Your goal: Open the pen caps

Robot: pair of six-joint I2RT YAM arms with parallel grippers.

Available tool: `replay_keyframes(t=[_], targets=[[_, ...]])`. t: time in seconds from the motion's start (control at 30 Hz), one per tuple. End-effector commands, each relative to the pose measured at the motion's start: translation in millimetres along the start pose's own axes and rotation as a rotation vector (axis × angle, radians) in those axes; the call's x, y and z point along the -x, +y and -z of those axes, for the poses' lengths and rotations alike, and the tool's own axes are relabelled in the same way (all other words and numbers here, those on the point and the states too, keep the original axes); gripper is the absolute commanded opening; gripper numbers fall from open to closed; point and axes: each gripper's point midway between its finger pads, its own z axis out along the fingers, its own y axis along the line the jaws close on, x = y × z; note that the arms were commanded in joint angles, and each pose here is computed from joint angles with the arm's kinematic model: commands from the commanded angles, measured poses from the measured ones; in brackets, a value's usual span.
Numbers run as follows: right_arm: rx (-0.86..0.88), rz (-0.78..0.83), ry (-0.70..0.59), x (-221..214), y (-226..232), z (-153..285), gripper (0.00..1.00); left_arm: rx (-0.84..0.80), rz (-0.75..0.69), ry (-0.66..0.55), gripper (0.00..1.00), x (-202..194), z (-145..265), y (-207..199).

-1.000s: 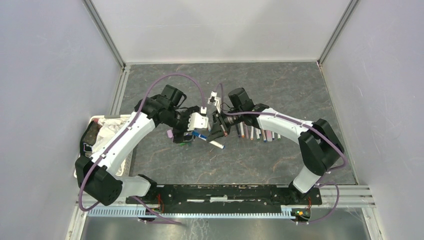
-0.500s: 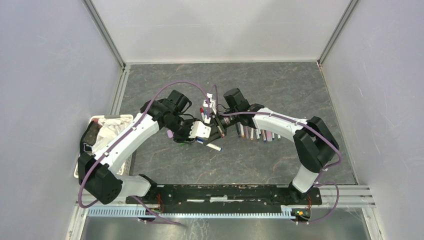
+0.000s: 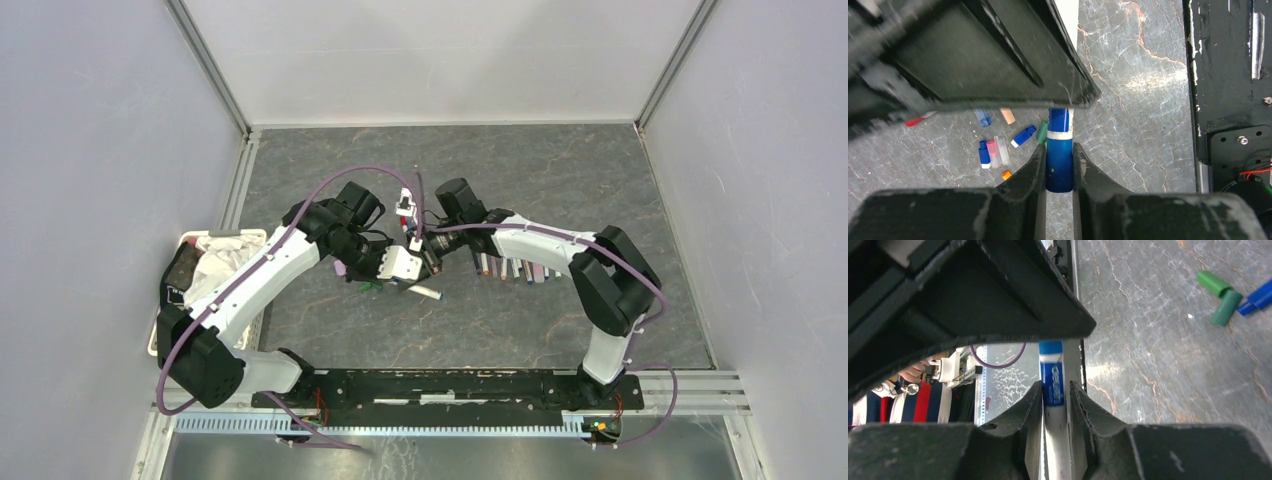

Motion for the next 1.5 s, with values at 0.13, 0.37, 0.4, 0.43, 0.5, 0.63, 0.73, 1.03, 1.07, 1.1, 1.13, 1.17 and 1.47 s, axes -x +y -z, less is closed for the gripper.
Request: replay_keyframes(t=[0.13,0.37,0.4,0.43,0.5,0.63,0.73,1.03,1.07,1.1,1.13,1.17,1.47], targets=[[0.049,0.064,0.013,14.3,12.2,-15.5,0.10,0.027,-0.069,-0.008,0.02,5.4,4.2,7.4],[-0.026,0.069,0.049,-17.1,1.5,0.2,0.00,0.057,-0.120,0.140,0.02,-28.1,13.8,20.5],[-0.043,0.065,0.050,-21.1,-1.1,4.3,0.00,0.063,-0.122,0.168,0.02,-37.6,16.3,24.0],[-0.061,0.060,0.053,-26.9,-5.9,7.5,0.00,0.071,-0.121,0.195,0.02,-47.0,19.1,27.7],[-0.092,0.042,0.054,-37.4,-14.2,15.8,0.00,0.093,-0.117,0.236,0.02,-64.0,27.4,36.8],[-0.166,0.014,0.063,-48.1,-31.6,29.0,0.00,0.141,-0.093,0.280,0.02,-90.0,40.5,52.6],[-0.214,0.009,0.058,-44.7,-40.9,36.1,0.00,0.162,-0.075,0.296,0.02,-101.9,40.9,58.3],[-0.765,-0.147,-0.153,-7.8,-131.2,117.6,0.00,0.192,0.214,0.133,0.03,-104.0,-12.0,53.4],[-0.854,-0.175,-0.202,-8.9,-143.5,135.9,0.00,0.195,0.243,0.134,0.05,-108.3,-18.4,52.1],[-0.946,-0.204,-0.244,-11.5,-153.4,155.4,0.00,0.223,0.269,0.137,0.08,-112.9,-23.3,56.7],[-1.010,-0.222,-0.283,-11.9,-159.2,170.8,0.00,0.238,0.295,0.144,0.09,-117.9,-28.6,57.3],[-1.081,-0.241,-0.312,-16.8,-166.5,185.7,0.00,0.243,0.314,0.151,0.11,-122.6,-33.8,57.0],[-1.389,-0.293,-0.447,-33.3,-193.2,241.9,0.00,0.287,0.429,0.182,0.37,-142.8,-55.0,63.2]])
